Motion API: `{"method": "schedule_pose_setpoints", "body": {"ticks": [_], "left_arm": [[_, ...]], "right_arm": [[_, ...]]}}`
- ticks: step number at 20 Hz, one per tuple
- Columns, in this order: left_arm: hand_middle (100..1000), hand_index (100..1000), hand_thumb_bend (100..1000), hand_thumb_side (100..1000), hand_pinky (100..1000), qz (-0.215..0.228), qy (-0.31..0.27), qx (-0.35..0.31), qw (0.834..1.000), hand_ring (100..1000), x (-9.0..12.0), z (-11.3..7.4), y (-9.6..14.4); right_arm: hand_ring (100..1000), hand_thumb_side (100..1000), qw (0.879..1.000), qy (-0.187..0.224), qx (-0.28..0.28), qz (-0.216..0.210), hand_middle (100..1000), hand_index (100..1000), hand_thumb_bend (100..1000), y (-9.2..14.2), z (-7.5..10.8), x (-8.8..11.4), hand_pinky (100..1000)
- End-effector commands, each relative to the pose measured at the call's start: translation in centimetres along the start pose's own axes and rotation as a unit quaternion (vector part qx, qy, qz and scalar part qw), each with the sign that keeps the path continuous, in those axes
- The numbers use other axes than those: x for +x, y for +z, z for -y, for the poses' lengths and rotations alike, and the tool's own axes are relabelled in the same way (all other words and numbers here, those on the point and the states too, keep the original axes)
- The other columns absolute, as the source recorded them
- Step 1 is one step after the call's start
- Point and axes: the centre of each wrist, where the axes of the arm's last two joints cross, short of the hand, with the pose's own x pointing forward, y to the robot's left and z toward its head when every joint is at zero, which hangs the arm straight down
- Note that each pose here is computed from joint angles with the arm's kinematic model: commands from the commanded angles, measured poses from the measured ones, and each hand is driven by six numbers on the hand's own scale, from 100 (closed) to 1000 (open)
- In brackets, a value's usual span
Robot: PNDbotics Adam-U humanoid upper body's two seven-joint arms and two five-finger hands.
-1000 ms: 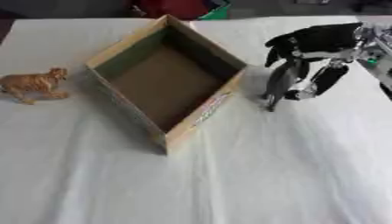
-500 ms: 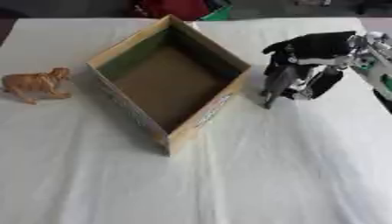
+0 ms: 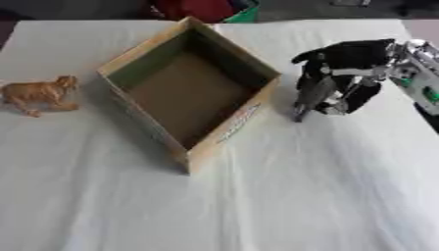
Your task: Pick up objects on the table and place them in the box.
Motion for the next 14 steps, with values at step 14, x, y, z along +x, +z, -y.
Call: {"method": "schedule_pose_setpoints", "body": {"ticks": [14], "left_arm": [[768,834,100,824,560,0.019,0.009,0.010,1.000,705,0.51,-0.14,-0.93]], "right_arm": [[1000,100,0.995,0.084,-0.007,0.051,100,100,100,1.66,2.68,-0.51,216]]}}
